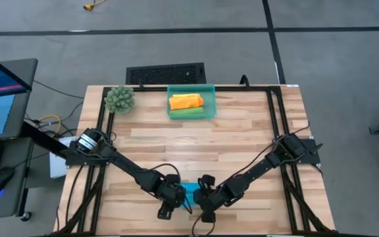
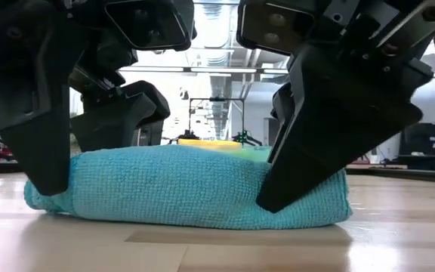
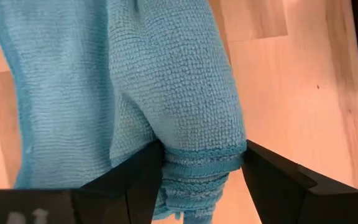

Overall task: Roll microfiber towels into tight, uniform cylinder then place into a basket
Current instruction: Roll the blue towel

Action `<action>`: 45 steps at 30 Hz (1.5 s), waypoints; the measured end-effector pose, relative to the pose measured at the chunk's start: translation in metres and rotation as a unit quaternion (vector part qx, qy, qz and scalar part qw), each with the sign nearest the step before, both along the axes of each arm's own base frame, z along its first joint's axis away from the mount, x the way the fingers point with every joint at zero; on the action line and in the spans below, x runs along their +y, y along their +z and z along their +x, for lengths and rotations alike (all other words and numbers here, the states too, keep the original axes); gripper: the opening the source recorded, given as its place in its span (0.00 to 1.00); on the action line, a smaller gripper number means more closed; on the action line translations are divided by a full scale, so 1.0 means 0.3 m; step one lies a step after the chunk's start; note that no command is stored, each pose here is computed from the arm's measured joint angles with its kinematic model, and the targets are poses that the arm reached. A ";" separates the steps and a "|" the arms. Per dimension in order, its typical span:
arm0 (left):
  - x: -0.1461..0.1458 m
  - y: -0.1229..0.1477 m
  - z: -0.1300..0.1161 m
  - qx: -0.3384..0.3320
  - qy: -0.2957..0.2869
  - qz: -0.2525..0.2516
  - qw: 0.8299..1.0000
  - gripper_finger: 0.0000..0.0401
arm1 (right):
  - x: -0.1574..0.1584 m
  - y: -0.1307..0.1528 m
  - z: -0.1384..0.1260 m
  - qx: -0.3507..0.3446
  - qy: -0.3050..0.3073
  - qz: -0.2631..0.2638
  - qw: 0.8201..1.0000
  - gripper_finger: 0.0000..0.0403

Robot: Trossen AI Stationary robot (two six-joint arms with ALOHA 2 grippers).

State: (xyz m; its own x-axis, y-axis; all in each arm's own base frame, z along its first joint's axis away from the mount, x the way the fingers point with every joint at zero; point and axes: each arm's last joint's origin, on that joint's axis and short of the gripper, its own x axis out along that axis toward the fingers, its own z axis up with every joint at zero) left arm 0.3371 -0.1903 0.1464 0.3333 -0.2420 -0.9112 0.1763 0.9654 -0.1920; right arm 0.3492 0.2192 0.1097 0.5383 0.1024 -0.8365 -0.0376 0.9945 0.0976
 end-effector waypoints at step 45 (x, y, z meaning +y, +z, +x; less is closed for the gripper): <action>-0.149 0.009 -0.109 -0.095 -0.079 0.187 0.975 0.52 | -0.061 0.021 0.088 0.046 -0.116 0.261 0.957 0.09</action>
